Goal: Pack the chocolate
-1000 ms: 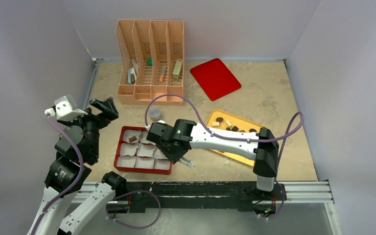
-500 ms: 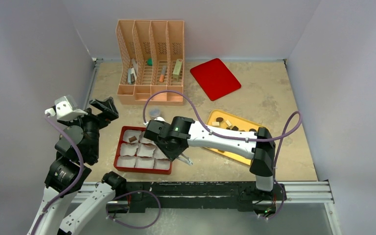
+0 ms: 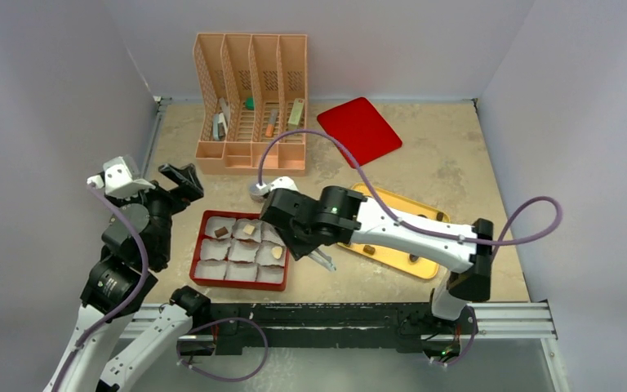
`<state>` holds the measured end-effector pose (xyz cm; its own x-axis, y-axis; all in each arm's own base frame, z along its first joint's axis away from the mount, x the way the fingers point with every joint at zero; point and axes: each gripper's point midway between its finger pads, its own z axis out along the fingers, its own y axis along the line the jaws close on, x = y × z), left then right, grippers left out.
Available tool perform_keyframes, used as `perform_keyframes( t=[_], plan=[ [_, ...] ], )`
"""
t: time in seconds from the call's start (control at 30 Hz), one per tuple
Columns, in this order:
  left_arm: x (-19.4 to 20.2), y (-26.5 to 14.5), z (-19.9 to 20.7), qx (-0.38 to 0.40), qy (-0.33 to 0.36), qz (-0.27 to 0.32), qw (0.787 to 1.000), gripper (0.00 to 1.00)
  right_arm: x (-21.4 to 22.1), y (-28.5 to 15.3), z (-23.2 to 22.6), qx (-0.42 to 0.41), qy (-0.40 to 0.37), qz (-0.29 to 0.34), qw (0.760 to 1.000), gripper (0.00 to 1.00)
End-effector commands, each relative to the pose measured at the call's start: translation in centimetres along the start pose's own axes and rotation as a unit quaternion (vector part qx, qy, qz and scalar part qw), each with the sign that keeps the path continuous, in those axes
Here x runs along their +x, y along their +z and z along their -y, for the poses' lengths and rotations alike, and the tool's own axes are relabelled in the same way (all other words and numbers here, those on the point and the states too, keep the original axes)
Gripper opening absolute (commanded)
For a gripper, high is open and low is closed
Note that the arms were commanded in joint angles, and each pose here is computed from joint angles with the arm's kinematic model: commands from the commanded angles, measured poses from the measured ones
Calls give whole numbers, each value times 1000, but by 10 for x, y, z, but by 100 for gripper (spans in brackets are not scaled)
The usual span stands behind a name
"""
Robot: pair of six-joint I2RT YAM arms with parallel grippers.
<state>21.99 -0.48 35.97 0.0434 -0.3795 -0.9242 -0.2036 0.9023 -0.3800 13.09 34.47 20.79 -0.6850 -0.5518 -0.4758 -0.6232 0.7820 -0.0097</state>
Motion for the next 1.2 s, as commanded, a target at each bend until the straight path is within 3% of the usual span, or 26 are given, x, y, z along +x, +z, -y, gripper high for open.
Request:
perform_keyframes(
  t=[0.0,0.17,0.4,0.7,1.17],
  plan=[
    [10,9,10,14,13,-8,1000,93,-14,-30,25,39,48,61,996,38],
    [31,21,29,41,45,-51,997,93,-13,-44,58,94,76,90,989,38],
    [78,36,34,34,42,-108,993,97,7,-46,111,137,128,74,979,39],
    [95,44,55,75,42,-131,988,98,46,-59,189,205,205,60,955,38],
    [95,45,60,91,27,-117,989,100,92,-27,195,163,227,4,960,39]
  ],
)
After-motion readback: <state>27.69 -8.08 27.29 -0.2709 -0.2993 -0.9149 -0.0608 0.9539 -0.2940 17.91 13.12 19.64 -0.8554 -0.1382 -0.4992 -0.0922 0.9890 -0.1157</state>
